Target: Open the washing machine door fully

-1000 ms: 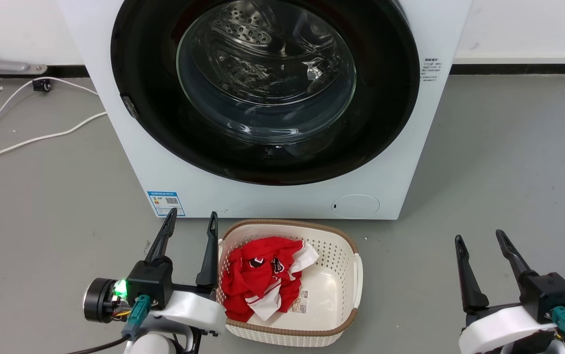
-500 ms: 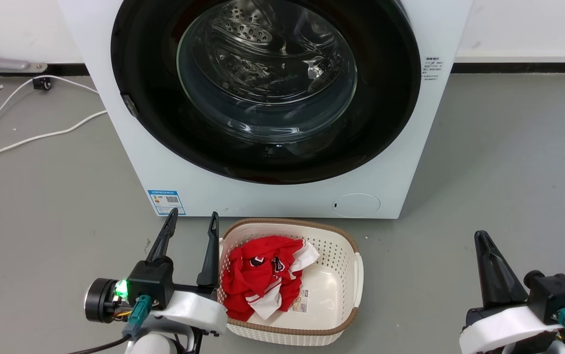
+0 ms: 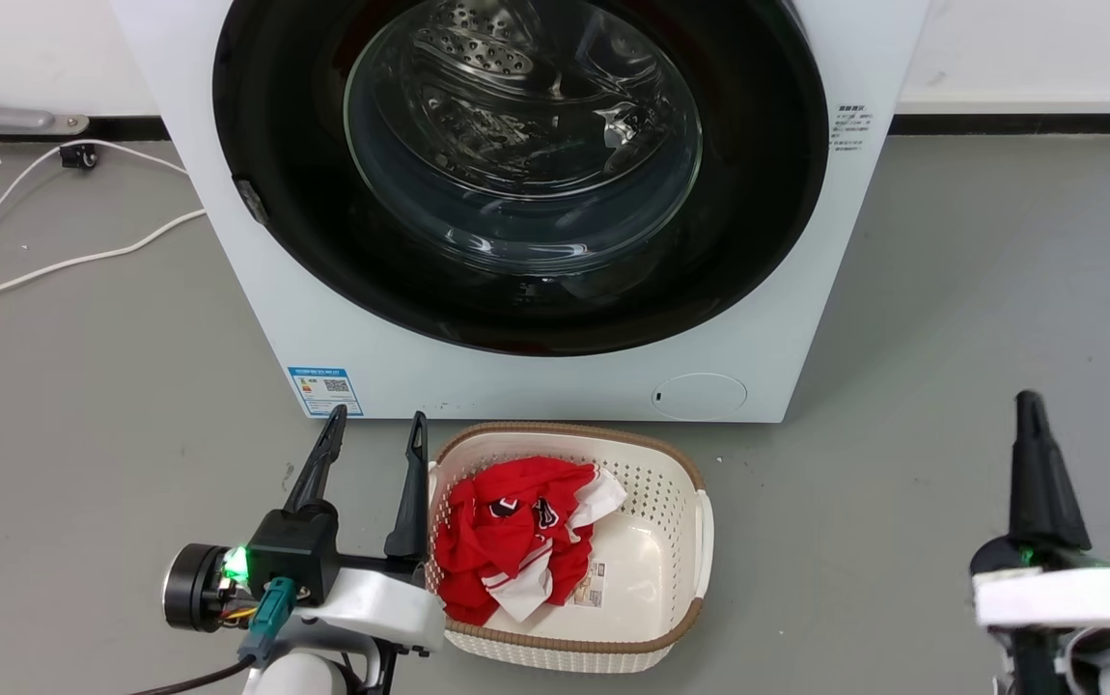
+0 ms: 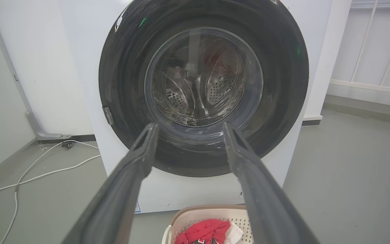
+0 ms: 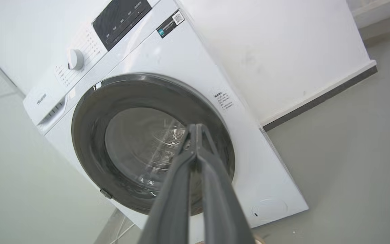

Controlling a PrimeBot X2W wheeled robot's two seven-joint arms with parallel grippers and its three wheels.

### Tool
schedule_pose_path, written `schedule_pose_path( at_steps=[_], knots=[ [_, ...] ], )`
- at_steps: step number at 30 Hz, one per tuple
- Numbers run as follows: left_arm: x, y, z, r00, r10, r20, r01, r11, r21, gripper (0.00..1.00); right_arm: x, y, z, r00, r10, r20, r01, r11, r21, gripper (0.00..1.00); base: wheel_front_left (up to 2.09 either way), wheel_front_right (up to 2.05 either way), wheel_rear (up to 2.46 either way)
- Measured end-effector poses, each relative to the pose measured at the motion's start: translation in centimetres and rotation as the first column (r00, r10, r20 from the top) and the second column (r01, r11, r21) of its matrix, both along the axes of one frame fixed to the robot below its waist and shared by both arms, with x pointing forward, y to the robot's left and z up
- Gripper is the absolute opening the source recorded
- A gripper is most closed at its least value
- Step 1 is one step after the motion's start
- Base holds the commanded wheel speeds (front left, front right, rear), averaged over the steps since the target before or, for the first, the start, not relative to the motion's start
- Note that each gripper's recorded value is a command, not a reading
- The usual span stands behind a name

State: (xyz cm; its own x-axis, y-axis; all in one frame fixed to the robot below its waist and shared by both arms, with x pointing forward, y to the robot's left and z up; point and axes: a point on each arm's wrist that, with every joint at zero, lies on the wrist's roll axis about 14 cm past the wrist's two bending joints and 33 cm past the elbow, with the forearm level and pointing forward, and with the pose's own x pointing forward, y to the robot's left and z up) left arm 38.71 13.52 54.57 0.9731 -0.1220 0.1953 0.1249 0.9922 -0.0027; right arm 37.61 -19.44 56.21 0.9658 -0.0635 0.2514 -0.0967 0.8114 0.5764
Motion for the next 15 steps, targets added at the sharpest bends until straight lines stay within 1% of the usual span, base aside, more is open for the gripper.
schedule_pose_path(
  at_steps=[1,2,3,4,5,6,9,11,14,15],
  knots=[
    [0.0,0.0,0.0,1.0,0.001,0.0,-0.001,1.0,0.0,1.0,0.2,-0.3,0.2,1.0,-0.003,0.009,0.002,0.998,0.065,0.0,0.0,0.0,0.0],
    [0.1,0.0,0.0,1.0,0.0,-0.001,0.0,1.0,0.0,1.0,0.4,-0.7,0.4,1.0,-0.001,0.016,-0.002,0.987,0.16,0.0,0.0,0.0,0.0],
    [0.2,0.0,0.0,1.0,0.001,0.0,-0.001,1.0,-0.001,1.0,0.7,-1.0,0.6,1.0,0.0,0.027,-0.007,0.97,0.243,0.0,0.0,0.0,0.0],
    [0.3,0.0,0.0,1.0,0.001,0.0,-0.001,1.0,-0.001,1.0,1.0,-1.3,1.0,0.999,0.001,0.035,-0.011,0.96,0.281,0.0,0.0,0.0,0.0],
    [0.4,0.0,-0.1,1.0,0.002,-0.002,-0.002,1.0,-0.001,1.0,1.3,-1.6,1.4,0.999,0.004,0.048,-0.02,0.942,0.335,0.0,0.0,0.0,0.0],
    [0.5,0.0,-0.1,1.0,0.001,-0.003,-0.001,1.0,-0.001,1.0,1.7,-1.9,1.8,0.998,0.009,0.062,-0.033,0.918,0.396,0.0,0.0,0.0,0.0],
    [1.0,-0.1,-0.2,1.0,0.001,-0.004,-0.001,1.0,-0.002,1.0,3.1,-2.6,3.2,0.996,0.028,0.083,-0.059,0.913,0.404,0.0,0.0,0.0,0.0],
    [1.3,-0.3,-0.3,1.0,-0.004,-0.007,0.004,1.0,-0.002,1.0,4.2,-3.2,4.0,0.995,0.038,0.093,-0.071,0.919,0.388,0.0,0.0,0.0,0.0],
    [1.8,-0.5,-0.7,1.0,-0.008,-0.015,0.008,1.0,-0.004,1.0,6.2,-3.6,5.1,0.993,0.062,0.104,-0.098,0.914,0.395,0.0,0.0,0.0,0.0],
    [2.1,-0.5,-0.6,1.0,-0.008,-0.013,0.008,1.0,-0.004,1.0,7.0,-3.6,5.5,0.991,0.076,0.108,-0.114,0.906,0.407,0.0,0.0,0.0,0.0]
  ],
)
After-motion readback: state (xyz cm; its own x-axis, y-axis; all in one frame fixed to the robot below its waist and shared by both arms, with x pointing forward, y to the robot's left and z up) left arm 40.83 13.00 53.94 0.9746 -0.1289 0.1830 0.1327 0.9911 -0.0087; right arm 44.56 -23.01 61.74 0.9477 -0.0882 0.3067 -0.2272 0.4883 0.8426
